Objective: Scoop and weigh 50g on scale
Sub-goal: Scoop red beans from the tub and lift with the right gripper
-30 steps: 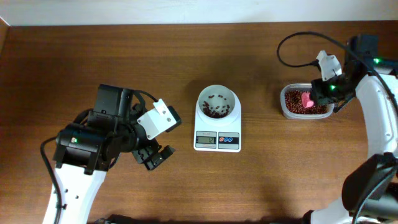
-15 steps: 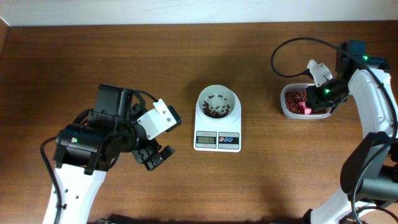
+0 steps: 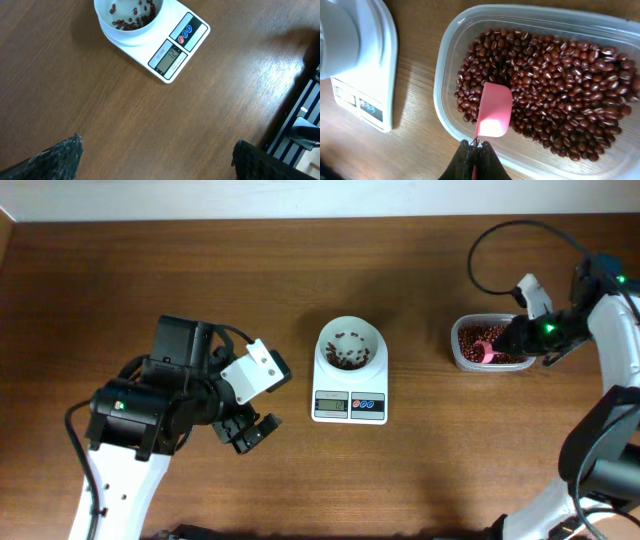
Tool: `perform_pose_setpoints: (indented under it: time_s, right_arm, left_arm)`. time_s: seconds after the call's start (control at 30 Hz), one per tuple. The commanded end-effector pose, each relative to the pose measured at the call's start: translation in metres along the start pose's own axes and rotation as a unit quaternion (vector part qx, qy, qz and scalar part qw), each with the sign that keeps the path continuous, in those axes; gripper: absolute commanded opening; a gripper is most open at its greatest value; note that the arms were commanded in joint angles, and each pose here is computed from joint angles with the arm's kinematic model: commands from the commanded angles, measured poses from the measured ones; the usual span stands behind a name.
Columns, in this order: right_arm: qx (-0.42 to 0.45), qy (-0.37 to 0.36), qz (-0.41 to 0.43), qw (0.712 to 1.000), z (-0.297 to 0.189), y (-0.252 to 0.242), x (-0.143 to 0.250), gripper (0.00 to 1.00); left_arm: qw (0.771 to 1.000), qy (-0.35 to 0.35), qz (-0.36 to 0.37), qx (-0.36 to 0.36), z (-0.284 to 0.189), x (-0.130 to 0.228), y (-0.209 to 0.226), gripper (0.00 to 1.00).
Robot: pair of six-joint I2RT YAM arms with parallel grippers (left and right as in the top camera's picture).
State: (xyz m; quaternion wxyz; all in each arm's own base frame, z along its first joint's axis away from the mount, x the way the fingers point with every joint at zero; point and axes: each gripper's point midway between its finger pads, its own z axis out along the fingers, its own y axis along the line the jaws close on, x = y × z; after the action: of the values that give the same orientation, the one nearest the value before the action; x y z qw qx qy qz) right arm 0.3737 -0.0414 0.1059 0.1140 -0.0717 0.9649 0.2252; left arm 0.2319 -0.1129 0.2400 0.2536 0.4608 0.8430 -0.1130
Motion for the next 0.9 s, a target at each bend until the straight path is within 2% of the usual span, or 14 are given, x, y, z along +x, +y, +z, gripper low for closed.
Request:
perform_pose_setpoints:
  time_s: [0.0, 0.2, 0.7, 0.87]
  right_arm:
    - [-0.066, -0.015, 0.026, 0.997, 0.01, 0.002, -0.001, 0.04]
    - [-0.099, -0.028, 0.055, 0.993, 0.009, -0.003, 0.0, 0.04]
    - [-0.164, -0.114, 0.151, 0.968, -0.036, -0.035, 0.007, 0.04]
    - [-0.194, -0.138, 0.154, 0.959, -0.043, -0.028, 0.0, 0.04]
  left_arm:
    - [1.0, -0.005, 0.008, 0.007, 0.001, -0.001, -0.002, 0.99]
    - [1.0, -0.005, 0.008, 0.007, 0.001, -0.001, -0.002, 0.99]
    - [1.0, -0.005, 0.008, 0.007, 0.001, -0.001, -0.002, 0.99]
    - [1.0, -0.005, 0.008, 0.007, 0.001, -0.001, -0.002, 0.99]
